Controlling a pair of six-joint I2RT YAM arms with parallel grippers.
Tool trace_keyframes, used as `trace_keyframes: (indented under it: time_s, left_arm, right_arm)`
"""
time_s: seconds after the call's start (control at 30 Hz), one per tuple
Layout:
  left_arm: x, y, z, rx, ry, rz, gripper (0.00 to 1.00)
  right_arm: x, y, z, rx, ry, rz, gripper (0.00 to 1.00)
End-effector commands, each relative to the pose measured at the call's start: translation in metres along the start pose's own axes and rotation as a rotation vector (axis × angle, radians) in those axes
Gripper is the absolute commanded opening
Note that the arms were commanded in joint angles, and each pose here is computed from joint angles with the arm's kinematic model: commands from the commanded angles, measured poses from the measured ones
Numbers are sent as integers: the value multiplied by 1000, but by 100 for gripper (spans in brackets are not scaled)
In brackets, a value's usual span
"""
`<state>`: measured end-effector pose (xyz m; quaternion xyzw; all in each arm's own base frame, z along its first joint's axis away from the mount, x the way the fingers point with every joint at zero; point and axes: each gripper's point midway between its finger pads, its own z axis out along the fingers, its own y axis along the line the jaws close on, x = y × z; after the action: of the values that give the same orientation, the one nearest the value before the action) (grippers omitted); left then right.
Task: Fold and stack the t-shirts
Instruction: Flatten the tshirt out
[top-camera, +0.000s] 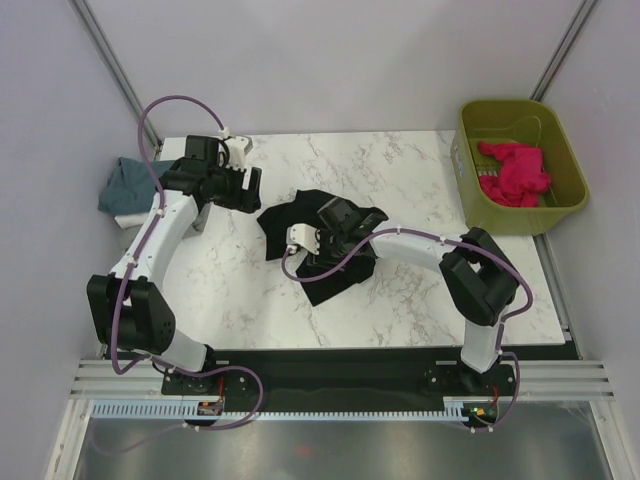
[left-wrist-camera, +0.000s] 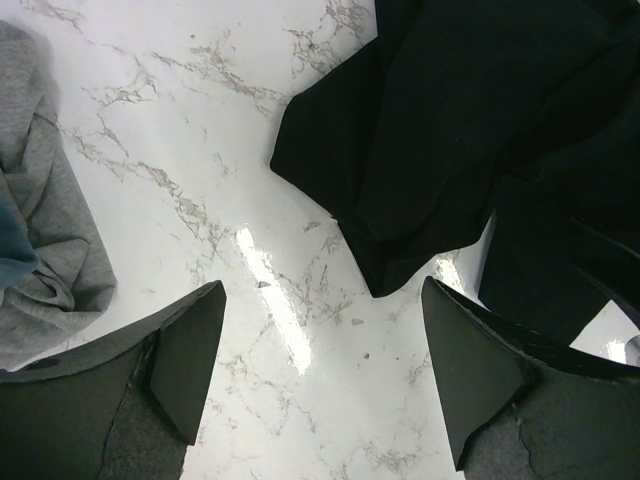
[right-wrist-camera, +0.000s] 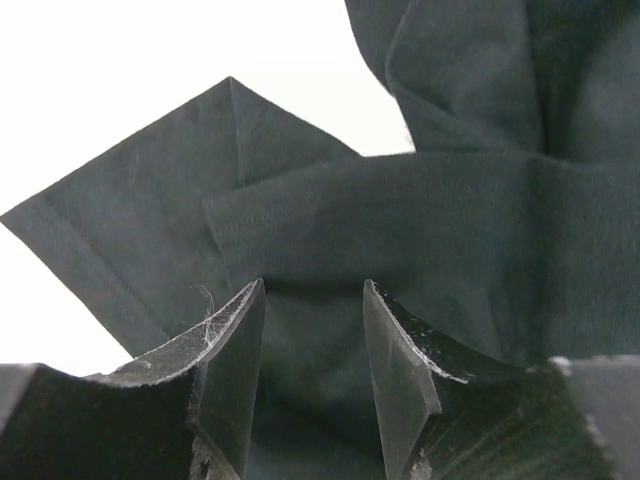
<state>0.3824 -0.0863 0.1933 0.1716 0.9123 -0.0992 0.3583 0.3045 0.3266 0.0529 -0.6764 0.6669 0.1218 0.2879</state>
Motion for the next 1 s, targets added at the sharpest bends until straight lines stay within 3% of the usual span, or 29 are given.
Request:
trace_keyframes:
  time_s: [0.0, 0.77, 0.9, 0.97]
  left_arm:
    - [-16, 4, -8, -17, -64, -18, 87]
    - [-26, 13, -2, -24, -81, -47, 87]
    - [-26, 13, -3, -25, -81, -49, 87]
    - [-26, 13, -3, -24, -81, -49, 87]
  right_arm:
    - [-25, -3, 6, -2, -61, -6, 52]
    - [-9, 16, 24, -97, 32, -1, 52]
    - [-12, 15, 25, -94, 29, -2, 47]
    - [-14, 13, 23, -89, 24, -2, 36]
